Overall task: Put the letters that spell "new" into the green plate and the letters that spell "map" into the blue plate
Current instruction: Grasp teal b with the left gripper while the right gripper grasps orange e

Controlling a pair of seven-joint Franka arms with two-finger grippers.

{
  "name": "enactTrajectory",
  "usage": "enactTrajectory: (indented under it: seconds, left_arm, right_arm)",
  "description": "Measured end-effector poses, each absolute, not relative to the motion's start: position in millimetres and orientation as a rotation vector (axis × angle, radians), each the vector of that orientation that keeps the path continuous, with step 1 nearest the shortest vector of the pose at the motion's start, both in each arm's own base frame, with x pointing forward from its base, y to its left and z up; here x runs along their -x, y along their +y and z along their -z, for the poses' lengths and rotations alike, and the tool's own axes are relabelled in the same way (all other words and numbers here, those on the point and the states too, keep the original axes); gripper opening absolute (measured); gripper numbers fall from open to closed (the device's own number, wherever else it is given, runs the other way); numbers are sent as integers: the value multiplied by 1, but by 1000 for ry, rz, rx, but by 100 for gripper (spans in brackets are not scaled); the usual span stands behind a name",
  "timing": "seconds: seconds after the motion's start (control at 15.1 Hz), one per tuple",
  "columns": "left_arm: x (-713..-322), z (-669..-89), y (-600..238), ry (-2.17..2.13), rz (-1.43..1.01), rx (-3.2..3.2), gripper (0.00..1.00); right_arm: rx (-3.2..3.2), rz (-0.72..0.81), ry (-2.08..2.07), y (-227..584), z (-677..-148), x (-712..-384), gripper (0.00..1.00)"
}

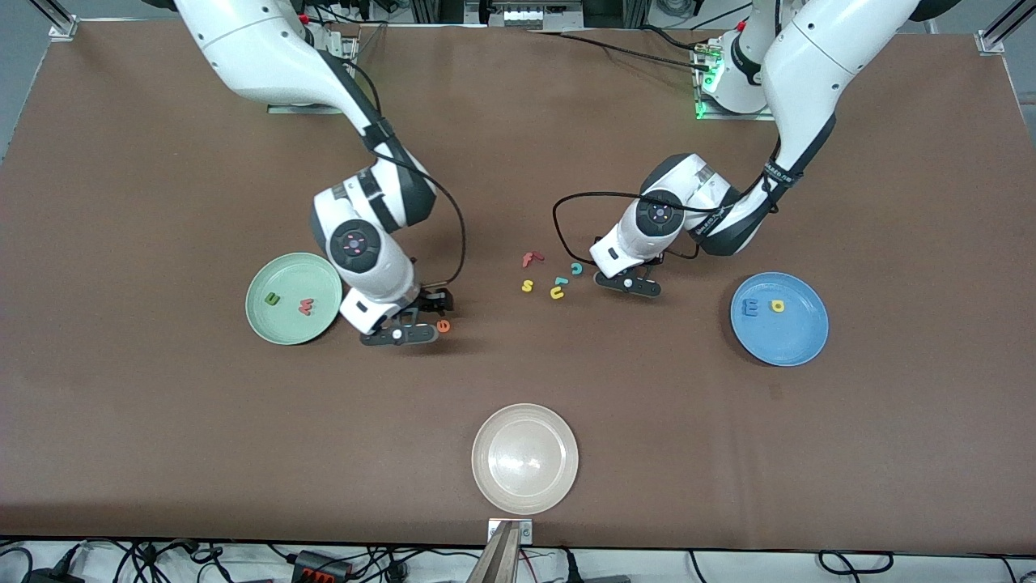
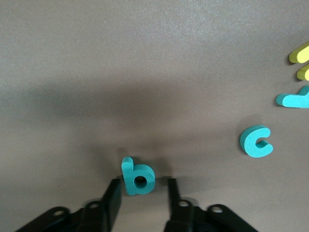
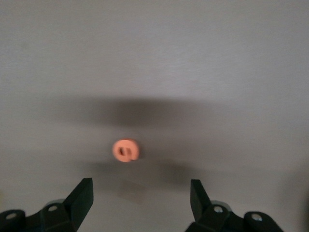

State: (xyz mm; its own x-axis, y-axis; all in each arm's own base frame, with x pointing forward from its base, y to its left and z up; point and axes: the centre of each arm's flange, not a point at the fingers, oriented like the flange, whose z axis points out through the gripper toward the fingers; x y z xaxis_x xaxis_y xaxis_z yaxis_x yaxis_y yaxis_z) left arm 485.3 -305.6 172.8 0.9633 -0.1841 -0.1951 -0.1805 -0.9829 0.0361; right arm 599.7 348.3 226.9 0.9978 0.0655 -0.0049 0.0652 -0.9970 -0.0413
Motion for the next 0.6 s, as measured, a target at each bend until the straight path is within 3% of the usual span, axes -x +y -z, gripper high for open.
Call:
enactTrajectory:
  seconds: [0.07,0.33,0.6]
  left_arm:
    - [-486,-173,-305,-287,309,-3095,32]
    - [-488,-173,-303,-323,282,-3111,31]
    - [-490,-171,-301,-329,270,-3110,30]
  right_arm:
    - [3099,-10,-87,352,-223,-601,87]
    - [3092,31,-58,350,-214,-615,74]
    - [3090,52,-62,356,-201,-614,71]
